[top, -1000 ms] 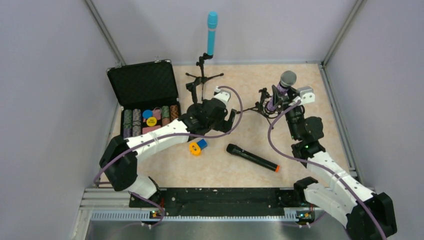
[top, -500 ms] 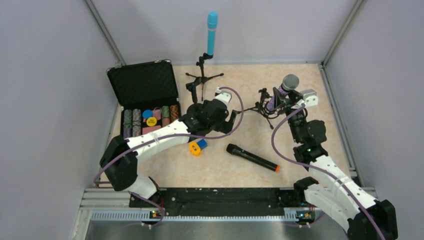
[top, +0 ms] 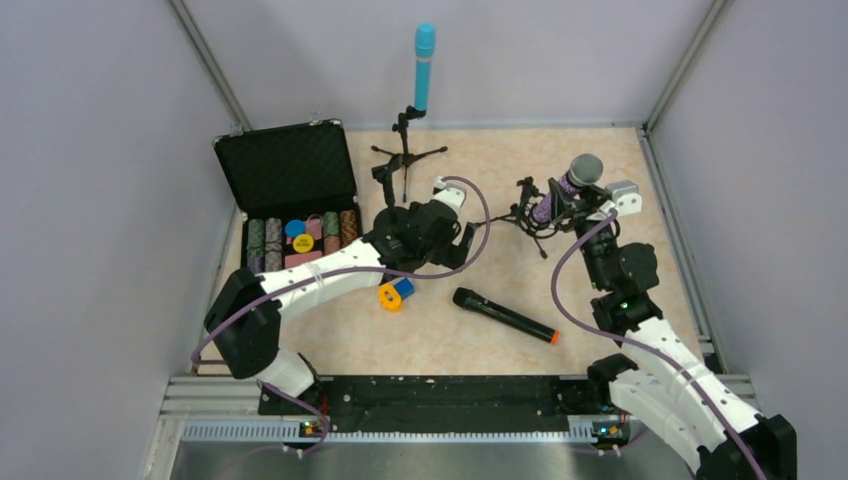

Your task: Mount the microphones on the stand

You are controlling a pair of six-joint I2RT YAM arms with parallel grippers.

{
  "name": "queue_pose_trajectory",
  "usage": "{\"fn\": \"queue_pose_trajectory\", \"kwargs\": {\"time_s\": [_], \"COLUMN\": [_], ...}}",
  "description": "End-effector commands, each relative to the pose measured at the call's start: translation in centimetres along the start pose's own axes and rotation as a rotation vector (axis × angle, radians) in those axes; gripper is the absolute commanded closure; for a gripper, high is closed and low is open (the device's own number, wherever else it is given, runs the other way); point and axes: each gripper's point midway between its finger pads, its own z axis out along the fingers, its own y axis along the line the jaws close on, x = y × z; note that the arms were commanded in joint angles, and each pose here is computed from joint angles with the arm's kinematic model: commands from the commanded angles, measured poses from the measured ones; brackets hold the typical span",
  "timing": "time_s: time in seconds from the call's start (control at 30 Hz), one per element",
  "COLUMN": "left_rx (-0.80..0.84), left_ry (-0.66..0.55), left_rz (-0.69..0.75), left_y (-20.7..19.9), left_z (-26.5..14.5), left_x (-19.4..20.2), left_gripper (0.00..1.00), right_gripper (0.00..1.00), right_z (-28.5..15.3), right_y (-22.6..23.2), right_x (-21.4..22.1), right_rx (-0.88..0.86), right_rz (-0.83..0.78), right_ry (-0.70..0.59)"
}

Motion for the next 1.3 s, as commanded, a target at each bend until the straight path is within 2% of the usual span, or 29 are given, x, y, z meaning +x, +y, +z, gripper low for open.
{"fn": "queue_pose_trajectory", "kwargs": {"time_s": [0.0,0.47,1.27], "left_rx": [-0.003,-0.01,-0.03], "left_ry": [-0.035,-0.035,-0.021], "left_rz": [0.007,0.015,0.048], "left_y": [-0.5,-0.6,-0.7], "left_z": [-0.1,-0.2,0.2], "left_x": [-1.6,-1.5,-1.2], "left_gripper": [0.01,0.01,0.01], "right_gripper": [1.0,1.0,1.0], "right_z": [0.5,0.8,0.6], "right_y": [0.3,0.8,0.5], "right_x": [-5.0,-7.4,0.8], "right_rx": [-0.005,-0.046,-0.013], "right_rz": [0.038,-0.006,-0.01], "right_ry": [-0.123,-0.197,-0.04]}}
